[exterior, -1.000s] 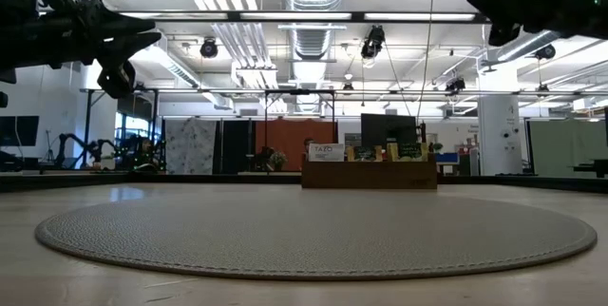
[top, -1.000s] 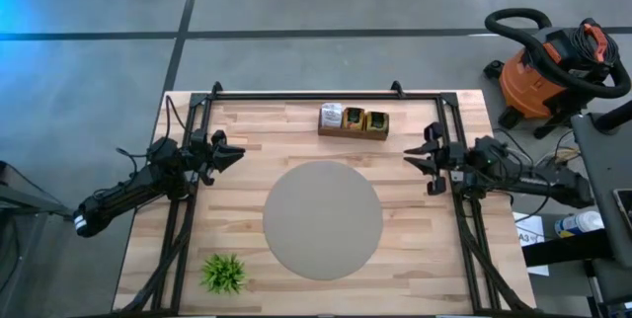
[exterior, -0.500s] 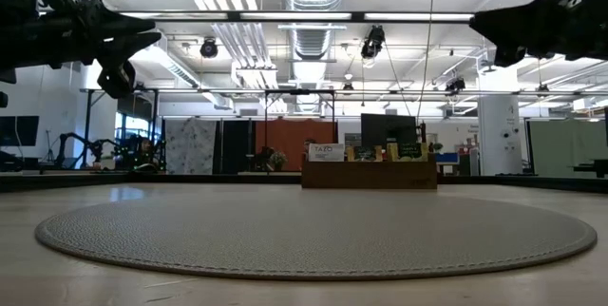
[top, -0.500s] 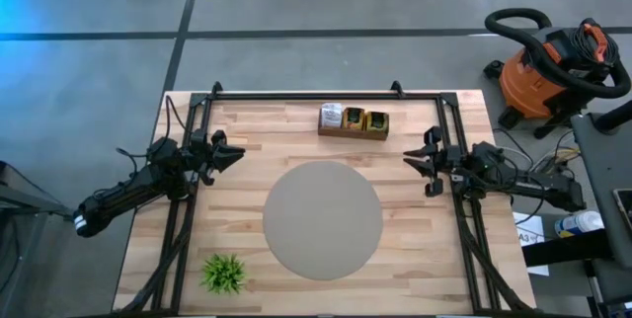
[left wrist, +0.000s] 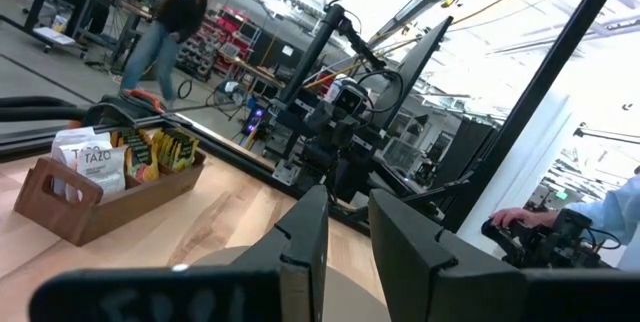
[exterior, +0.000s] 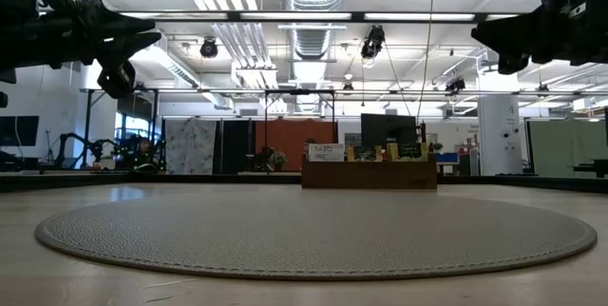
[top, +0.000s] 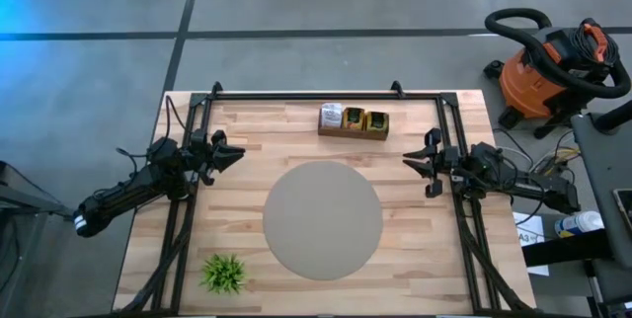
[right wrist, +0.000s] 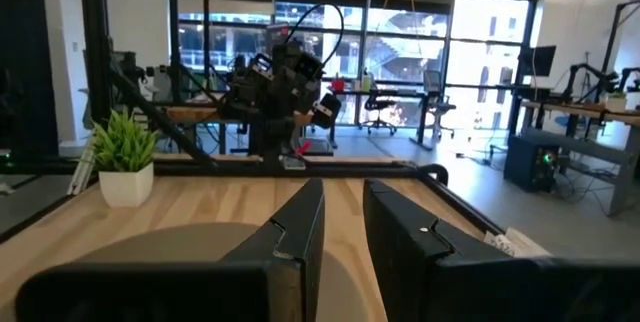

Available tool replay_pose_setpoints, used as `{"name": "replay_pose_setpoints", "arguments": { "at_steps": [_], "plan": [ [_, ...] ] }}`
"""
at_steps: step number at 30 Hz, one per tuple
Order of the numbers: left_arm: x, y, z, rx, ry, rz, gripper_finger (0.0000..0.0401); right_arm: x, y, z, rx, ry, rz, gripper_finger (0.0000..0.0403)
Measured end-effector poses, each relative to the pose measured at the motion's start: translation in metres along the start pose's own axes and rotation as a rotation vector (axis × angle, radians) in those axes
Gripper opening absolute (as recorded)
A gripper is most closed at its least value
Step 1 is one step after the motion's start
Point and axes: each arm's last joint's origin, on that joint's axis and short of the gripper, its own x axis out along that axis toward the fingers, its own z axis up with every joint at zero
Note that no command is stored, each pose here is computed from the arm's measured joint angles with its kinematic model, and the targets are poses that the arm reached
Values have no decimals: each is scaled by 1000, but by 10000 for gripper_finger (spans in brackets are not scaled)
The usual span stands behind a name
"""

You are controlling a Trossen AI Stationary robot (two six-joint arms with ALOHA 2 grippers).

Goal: Pick & Place Tea
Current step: Return to Home Position

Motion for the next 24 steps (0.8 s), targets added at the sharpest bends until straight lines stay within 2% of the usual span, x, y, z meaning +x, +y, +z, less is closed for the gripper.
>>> {"name": "replay_pose_setpoints", "arguments": {
  "at_steps": [24],
  "plan": [
    [0, 0, 0, 0, 1, 1, 74, 0, 1, -10, 14, 100, 10, 72]
  ]
}}
